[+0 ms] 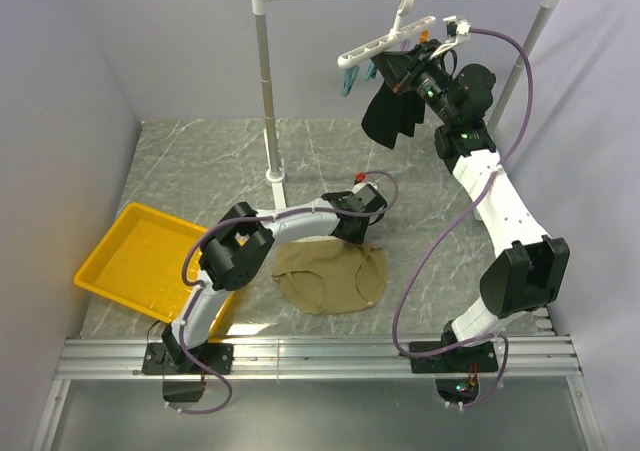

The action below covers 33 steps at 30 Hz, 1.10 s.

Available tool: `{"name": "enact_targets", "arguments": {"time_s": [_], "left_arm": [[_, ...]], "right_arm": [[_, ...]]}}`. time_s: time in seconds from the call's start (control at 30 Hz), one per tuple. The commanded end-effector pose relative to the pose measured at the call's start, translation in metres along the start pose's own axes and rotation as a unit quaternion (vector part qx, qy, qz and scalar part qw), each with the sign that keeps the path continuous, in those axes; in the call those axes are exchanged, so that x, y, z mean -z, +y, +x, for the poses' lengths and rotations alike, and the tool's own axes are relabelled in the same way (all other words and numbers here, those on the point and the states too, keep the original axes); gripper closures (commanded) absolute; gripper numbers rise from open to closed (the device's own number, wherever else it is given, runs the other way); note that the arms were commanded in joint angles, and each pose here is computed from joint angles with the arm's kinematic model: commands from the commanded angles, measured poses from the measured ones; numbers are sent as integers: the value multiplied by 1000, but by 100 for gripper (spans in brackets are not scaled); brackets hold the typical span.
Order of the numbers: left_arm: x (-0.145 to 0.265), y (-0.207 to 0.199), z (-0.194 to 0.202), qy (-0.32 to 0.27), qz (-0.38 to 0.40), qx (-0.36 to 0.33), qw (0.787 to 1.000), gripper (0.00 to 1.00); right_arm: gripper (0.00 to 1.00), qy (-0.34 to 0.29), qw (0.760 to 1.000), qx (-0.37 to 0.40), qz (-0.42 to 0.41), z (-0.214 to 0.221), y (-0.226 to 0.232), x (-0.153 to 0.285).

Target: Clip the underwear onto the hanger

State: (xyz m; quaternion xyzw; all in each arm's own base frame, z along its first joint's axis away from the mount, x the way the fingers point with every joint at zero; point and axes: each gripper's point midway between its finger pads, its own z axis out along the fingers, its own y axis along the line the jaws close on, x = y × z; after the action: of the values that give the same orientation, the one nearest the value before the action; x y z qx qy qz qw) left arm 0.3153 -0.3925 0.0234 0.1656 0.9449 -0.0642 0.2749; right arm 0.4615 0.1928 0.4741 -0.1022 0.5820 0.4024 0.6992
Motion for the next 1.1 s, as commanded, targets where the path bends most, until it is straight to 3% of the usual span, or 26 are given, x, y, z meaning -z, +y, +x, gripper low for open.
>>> {"name": "enact_targets", "arguments": {"time_s": [0.0,0.1,0.13,0.17,0.3,0.33,0.37,0.43,0.47,0.5,0.53,0.57,0.67,0.87,1.0,1.07], "left_arm": [[-14,4,22,44,5,2,999,61],[-18,6,24,54,12,6,998,77],[-19,6,23,54,16,1,998,91],[-18,5,21,52,18,-3,999,95],[-5,2,-3,7,29,-14,999,100],[13,2,-29,-59,41,-19,997,100],[13,7,-31,-66,28,-28,997,100],[49,9,-66,-149,44,-26,988,100],[53,13,-74,-198,48,-37,978,100],[83,15,-92,-247,60,-33,967,100],[82,22,-83,-260,61,-45,963,100],[101,18,-105,-317,74,-59,944,100],[137,21,-131,-390,74,-85,914,100],[170,33,-175,-476,43,-99,873,100],[205,41,-210,-559,20,-93,824,100],[211,48,-219,-578,0,-104,810,100]], "right_arm": [[100,-25,999,18,-8,-22,9,0],[100,-27,999,20,-9,-25,10,-1],[100,-26,999,19,-9,-24,10,-1],[100,-26,999,19,-9,-23,10,-2],[100,-23,1000,18,-11,-22,11,-1],[100,-23,1000,18,-10,-22,10,0],[100,-23,1000,18,-10,-22,10,0],[100,-23,1000,19,-10,-22,11,1],[100,-22,1000,20,-8,-21,10,1],[100,-21,1000,18,-9,-20,11,1],[100,-21,1000,19,-10,-21,11,2],[100,-20,1000,18,-10,-19,10,2],[100,-20,1000,14,-11,-18,12,3],[100,-18,1000,9,-15,-17,13,3],[100,-16,1000,5,-20,-17,16,4],[100,-15,1000,3,-20,-16,15,4]]}}
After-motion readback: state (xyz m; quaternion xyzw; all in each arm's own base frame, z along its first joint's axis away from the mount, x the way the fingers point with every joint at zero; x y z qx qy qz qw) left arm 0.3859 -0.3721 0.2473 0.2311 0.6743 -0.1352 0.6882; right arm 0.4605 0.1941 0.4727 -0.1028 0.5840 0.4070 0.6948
